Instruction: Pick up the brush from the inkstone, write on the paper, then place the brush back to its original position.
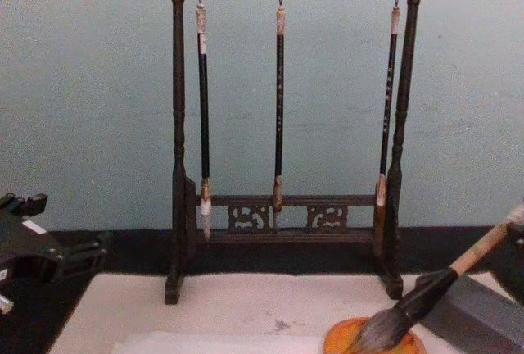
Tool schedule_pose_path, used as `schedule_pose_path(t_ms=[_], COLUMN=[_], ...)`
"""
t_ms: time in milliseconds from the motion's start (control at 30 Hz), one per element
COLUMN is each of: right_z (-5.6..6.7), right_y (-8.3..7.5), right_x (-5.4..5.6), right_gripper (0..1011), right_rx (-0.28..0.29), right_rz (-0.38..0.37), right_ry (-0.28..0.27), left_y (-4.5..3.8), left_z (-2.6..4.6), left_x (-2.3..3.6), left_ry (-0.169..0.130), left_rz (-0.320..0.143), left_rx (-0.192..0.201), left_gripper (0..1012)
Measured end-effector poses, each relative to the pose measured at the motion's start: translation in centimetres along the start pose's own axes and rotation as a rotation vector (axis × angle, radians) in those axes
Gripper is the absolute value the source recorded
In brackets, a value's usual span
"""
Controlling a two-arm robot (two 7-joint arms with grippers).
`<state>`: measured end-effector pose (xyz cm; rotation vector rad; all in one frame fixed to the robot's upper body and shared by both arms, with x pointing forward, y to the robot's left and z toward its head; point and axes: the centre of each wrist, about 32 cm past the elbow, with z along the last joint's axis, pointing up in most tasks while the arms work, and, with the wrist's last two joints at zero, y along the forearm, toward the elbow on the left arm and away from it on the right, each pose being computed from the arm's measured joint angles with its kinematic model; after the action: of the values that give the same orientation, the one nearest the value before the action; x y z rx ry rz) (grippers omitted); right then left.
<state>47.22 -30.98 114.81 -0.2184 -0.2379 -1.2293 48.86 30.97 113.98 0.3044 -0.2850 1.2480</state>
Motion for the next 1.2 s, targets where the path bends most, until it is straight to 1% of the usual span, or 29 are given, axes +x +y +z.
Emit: schedule_pose_path(t_ms=[100, 133, 267, 300, 333, 367, 433, 467, 533, 567, 667, 700, 733, 767, 833, 867, 933, 967, 1067, 1100, 1167, 1200], right_z=[0.1, 0.2, 0.2, 0.2, 0.2, 0.1, 0.1, -0.1, -0.2, -0.3, -0.4, -0.5, -0.5, -0.6, -0.7, -0.7, -0.8, -0.9, -1.0, -1.1, -1.4, -1.4], right_y=[-0.5, -0.8, -1.4, -1.5, -1.6, -1.8, -1.9, -1.9, -1.9, -1.8, -1.8, -1.7, -1.6, -1.5, -1.3, -1.1, -0.9, -0.7, -0.3, 0.0, 0.4, 0.6], right_x=[0.0, 0.1, 0.1, 0.1, 0.2, 0.3, 0.4, 0.6, 0.7, 0.8, 0.9, 1.0, 1.1, 1.1, 1.2, 1.3, 1.3, 1.3, 1.4, 1.5, 1.6, 1.6], right_gripper=[1000, 1000, 1000, 1000, 1000, 1000, 1000, 1000, 1000, 1000, 1000, 1000, 1000, 1000, 1000, 1000, 1000, 1000, 1000, 1000, 1000, 1000], right_rx=[-0.006, -0.011, -0.025, -0.029, -0.031, -0.035, -0.039, -0.042, -0.045, -0.048, -0.054, -0.057, -0.059, -0.063, -0.065, -0.066, -0.068, -0.071, -0.077, -0.082, -0.089, -0.091], right_rz=[0.003, 0.003, 0.001, 0.002, 0.000, 0.000, 0.002, 0.006, 0.013, 0.018, 0.028, 0.034, 0.038, 0.045, 0.050, 0.055, 0.060, 0.064, 0.069, 0.072, 0.077, 0.078], right_ry=[0.059, 0.107, 0.197, 0.243, 0.266, 0.320, 0.375, 0.445, 0.511, 0.578, 0.675, 0.742, 0.773, 0.834, 0.885, 0.928, 0.966, 1.002, 1.050, 1.075, 1.110, 1.119], left_y=[0.00, 0.00, 0.00, 0.00, 0.00, 0.00, 0.00, 0.00, 0.00, 0.00, 0.00, 0.00, 0.00, 0.00, 0.00, 0.00, 0.00, 0.00, 0.00, 0.00, 0.00, 0.00], left_z=[0.00, 0.00, 0.00, 0.00, 0.00, 0.00, 0.00, 0.00, 0.00, 0.00, 0.00, 0.00, 0.00, 0.00, 0.00, 0.00, 0.00, 0.00, 0.00, 0.00, 0.00, 0.00], left_x=[0.00, 0.00, 0.00, 0.00, 0.00, 0.00, 0.00, 0.00, 0.00, 0.00, 0.00, 0.00, 0.00, 0.00, 0.00, 0.00, 0.00, 0.00, 0.00, 0.00, 0.00, 0.00], left_ry=[0.000, 0.000, 0.000, 0.000, 0.000, 0.000, 0.000, 0.000, 0.000, 0.000, 0.000, 0.000, 0.000, 0.000, 0.000, 0.000, 0.000, 0.000, 0.000, 0.000, 0.000, 0.000], left_rz=[0.000, 0.000, 0.000, 0.000, 0.000, 0.000, 0.000, 0.000, 0.000, 0.000, 0.000, 0.000, 0.000, 0.000, 0.000, 0.000, 0.000, 0.000, 0.000, 0.000, 0.000, 0.000], left_rx=[0.000, 0.000, 0.000, 0.000, 0.000, 0.000, 0.000, 0.000, 0.000, 0.000, 0.000, 0.000, 0.000, 0.000, 0.000, 0.000, 0.000, 0.000, 0.000, 0.000, 0.000, 0.000], left_gripper=[1010, 1010, 1010, 1010, 1010, 1010, 1009, 1010, 1010, 1009, 1009, 1010, 1010, 1010, 1010, 1010, 1010, 1010, 1010, 1010, 1010, 1009])
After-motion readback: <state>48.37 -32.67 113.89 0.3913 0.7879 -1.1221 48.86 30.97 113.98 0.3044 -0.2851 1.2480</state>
